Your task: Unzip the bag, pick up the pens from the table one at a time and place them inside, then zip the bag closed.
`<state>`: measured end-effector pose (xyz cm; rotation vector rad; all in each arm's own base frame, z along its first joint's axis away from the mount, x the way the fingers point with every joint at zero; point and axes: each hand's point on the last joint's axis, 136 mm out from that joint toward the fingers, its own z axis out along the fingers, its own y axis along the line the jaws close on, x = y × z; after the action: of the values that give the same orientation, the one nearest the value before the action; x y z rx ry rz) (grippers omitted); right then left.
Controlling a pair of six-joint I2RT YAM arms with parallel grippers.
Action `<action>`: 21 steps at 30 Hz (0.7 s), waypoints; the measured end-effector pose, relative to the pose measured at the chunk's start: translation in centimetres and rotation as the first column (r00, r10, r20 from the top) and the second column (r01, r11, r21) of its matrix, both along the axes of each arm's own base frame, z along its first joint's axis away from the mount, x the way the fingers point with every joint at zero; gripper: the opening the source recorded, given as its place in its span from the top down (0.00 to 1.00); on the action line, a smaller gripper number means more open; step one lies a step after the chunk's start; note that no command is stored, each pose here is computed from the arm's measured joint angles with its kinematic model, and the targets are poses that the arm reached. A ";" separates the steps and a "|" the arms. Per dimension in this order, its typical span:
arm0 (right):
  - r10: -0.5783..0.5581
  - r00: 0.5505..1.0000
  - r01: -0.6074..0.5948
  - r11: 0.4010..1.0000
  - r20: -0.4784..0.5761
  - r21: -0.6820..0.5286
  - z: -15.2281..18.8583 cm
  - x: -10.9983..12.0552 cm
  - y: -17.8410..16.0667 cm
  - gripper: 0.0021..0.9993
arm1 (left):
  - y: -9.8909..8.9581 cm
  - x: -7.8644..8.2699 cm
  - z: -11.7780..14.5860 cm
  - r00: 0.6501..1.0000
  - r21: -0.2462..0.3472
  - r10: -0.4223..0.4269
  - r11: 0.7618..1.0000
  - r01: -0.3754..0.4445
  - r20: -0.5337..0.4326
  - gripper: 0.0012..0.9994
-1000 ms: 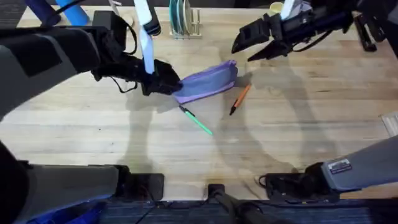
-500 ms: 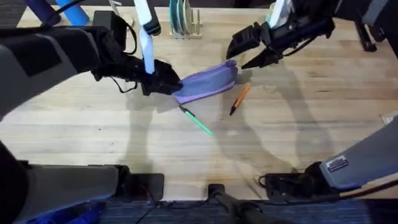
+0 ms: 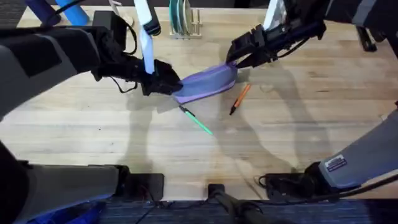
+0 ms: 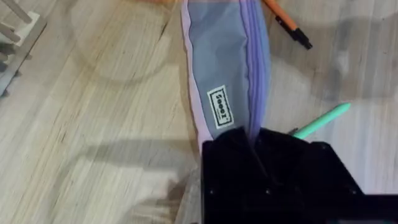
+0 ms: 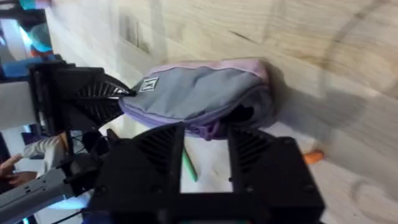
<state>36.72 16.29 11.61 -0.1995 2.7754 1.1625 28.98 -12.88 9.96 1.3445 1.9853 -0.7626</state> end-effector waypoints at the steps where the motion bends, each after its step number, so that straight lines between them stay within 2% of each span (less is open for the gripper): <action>1: -0.001 1.000 0.001 1.000 0.000 -0.003 0.0 0.0 0.0 0.59 | 0.0 0.0 0.0 1.000 0.000 0.000 1.000 0.000 0.000 0.96; 11: -0.008 1.000 0.008 1.000 0.002 -0.013 -0.2 0.2 -0.3 0.96 | 0.0 -0.1 0.0 1.000 0.000 0.000 1.000 0.000 -0.003 0.96; 21: -0.015 1.000 0.014 0.999 -0.023 -0.049 -0.2 -0.3 -0.7 0.97 | 0.0 -0.1 0.0 1.000 -0.003 -0.001 1.000 0.001 -0.003 0.96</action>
<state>36.43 15.56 11.42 -0.1716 2.8226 1.1011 28.90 -12.92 9.98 1.3437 1.9852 -0.7688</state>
